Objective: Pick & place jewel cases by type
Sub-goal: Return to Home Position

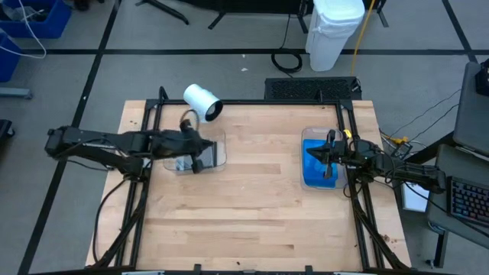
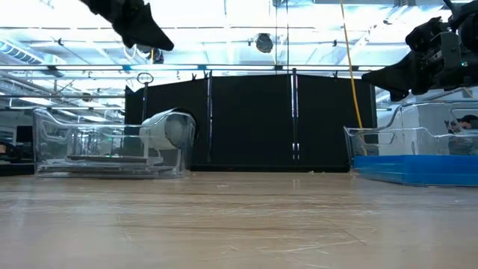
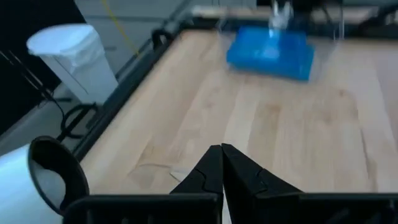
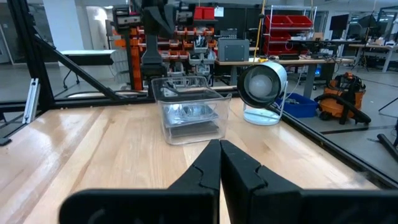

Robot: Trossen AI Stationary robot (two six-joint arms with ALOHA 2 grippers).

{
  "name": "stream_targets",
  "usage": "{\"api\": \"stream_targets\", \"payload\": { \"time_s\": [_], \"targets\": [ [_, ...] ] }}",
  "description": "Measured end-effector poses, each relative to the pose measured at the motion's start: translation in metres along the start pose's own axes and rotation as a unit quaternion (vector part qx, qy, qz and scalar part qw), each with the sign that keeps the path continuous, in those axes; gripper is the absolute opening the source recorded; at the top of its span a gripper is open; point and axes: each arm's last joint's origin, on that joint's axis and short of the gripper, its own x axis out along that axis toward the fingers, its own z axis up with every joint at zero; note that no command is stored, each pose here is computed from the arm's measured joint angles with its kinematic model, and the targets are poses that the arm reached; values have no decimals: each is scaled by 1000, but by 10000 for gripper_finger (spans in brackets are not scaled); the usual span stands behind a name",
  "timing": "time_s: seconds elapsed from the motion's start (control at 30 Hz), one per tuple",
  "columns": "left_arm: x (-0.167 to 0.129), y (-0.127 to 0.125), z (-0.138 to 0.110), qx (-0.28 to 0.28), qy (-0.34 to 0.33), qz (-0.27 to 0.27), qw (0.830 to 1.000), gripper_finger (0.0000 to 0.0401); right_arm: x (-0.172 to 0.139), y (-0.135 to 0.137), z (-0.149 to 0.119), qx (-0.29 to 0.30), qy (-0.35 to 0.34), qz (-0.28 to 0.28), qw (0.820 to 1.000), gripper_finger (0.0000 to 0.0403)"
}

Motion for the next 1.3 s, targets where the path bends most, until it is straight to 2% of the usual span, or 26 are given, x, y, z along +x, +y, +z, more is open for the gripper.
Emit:
{"api": "stream_targets", "payload": {
  "time_s": [0.37, 0.63, 1.03, 1.3],
  "targets": [
    [-43, 21, -58, -69, -111, -30, 991, 3, 0, 0, 0, 0, 0, 0, 1000, 0],
    [-56, 28, -94, -92, -173, -41, 980, 3, 0, 0, 0, 0, 2, 0, 1000, 0],
    [-77, 37, -112, -80, -253, -42, 963, 2, 0, 0, 0, 0, 2, 0, 1000, 0],
    [-73, 37, -119, -74, -248, -39, 965, 3, 0, 0, 0, 0, 2, 0, 1000, 0]
  ]
}}
